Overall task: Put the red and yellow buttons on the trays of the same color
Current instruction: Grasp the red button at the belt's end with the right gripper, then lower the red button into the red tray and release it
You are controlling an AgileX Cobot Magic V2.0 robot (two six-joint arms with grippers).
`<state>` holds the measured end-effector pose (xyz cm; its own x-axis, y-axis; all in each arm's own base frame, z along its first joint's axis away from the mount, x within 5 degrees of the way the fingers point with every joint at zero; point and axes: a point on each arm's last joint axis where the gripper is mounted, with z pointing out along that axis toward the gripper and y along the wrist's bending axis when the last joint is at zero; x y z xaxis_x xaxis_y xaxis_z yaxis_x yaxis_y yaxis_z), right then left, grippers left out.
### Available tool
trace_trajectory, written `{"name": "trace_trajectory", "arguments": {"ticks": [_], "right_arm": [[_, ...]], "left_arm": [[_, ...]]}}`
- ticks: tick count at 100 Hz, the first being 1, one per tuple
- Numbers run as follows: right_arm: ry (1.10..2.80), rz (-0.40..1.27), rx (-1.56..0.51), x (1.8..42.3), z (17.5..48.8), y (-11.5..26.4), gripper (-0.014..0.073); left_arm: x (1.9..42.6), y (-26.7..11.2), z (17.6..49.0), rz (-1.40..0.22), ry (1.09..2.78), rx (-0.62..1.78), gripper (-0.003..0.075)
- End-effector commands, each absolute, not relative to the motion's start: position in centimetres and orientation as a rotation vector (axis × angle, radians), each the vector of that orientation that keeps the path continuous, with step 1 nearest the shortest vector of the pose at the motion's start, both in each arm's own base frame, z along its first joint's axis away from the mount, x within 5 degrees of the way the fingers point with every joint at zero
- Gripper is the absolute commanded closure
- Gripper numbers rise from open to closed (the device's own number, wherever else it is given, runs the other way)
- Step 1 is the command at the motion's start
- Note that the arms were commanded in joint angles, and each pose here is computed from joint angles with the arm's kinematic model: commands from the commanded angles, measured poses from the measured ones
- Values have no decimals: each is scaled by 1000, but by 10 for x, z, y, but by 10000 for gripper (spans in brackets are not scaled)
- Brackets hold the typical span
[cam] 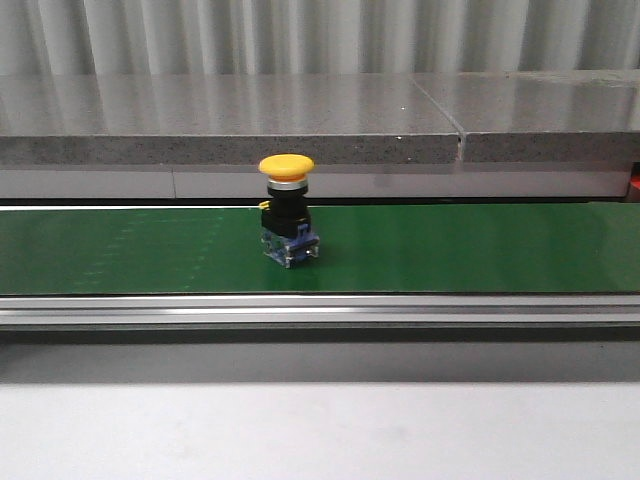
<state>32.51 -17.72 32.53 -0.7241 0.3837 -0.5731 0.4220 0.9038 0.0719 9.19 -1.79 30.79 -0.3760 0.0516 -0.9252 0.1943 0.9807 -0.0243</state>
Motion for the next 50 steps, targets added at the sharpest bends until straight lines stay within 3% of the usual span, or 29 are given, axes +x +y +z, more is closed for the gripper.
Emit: {"name": "trace_trajectory", "arguments": {"ticks": [1, 21, 50], "right_arm": [[2331, -108, 636, 328, 343, -201, 516], [2331, -58, 733, 354, 315, -240, 516], [2380, -48, 733, 383, 274, -260, 516]], "left_arm": [[94, -18, 323, -170, 1861, 144, 740], [94, -18, 323, -170, 1861, 144, 740], [94, -18, 323, -170, 1861, 144, 740]]}}
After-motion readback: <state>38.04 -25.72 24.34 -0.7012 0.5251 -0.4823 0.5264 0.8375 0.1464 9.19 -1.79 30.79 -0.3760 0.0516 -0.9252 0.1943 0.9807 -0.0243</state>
